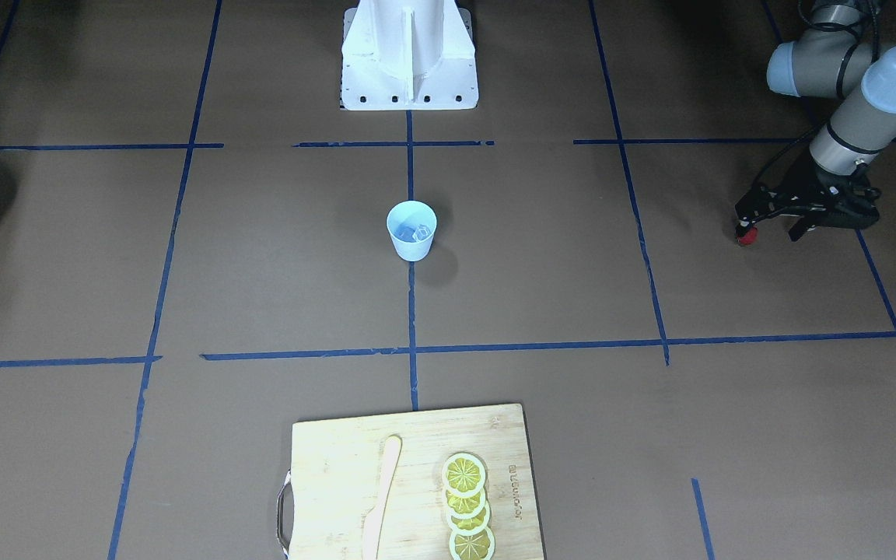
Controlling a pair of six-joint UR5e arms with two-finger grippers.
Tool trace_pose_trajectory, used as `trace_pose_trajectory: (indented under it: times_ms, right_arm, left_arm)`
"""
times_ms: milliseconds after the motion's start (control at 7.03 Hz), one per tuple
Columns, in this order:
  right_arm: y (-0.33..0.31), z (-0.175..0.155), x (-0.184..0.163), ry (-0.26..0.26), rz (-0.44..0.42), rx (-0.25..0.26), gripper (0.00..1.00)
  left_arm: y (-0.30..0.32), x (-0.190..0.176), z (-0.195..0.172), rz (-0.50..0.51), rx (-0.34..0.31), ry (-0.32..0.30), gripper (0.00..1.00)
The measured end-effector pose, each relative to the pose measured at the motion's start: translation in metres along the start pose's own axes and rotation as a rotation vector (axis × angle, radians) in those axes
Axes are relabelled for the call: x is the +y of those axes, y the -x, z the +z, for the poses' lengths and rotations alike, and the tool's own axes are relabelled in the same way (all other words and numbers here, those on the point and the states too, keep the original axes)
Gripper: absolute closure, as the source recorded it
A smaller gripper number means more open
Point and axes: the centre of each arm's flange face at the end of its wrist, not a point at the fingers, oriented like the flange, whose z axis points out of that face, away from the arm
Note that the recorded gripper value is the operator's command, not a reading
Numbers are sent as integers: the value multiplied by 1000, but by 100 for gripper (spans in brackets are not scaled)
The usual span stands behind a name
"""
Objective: Put ice and strawberries in cup
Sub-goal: 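Reach the left gripper toward the red strawberry, then lower the left gripper onto the red strawberry and close it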
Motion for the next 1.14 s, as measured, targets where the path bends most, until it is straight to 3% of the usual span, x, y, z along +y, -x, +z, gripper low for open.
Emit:
trace_pose_trajectory:
  times_ms: [1139]
  right_arm:
    - [-2, 2, 1, 5, 2, 1, 1]
  left_arm:
    - [-11, 15, 23, 16, -6, 41, 0]
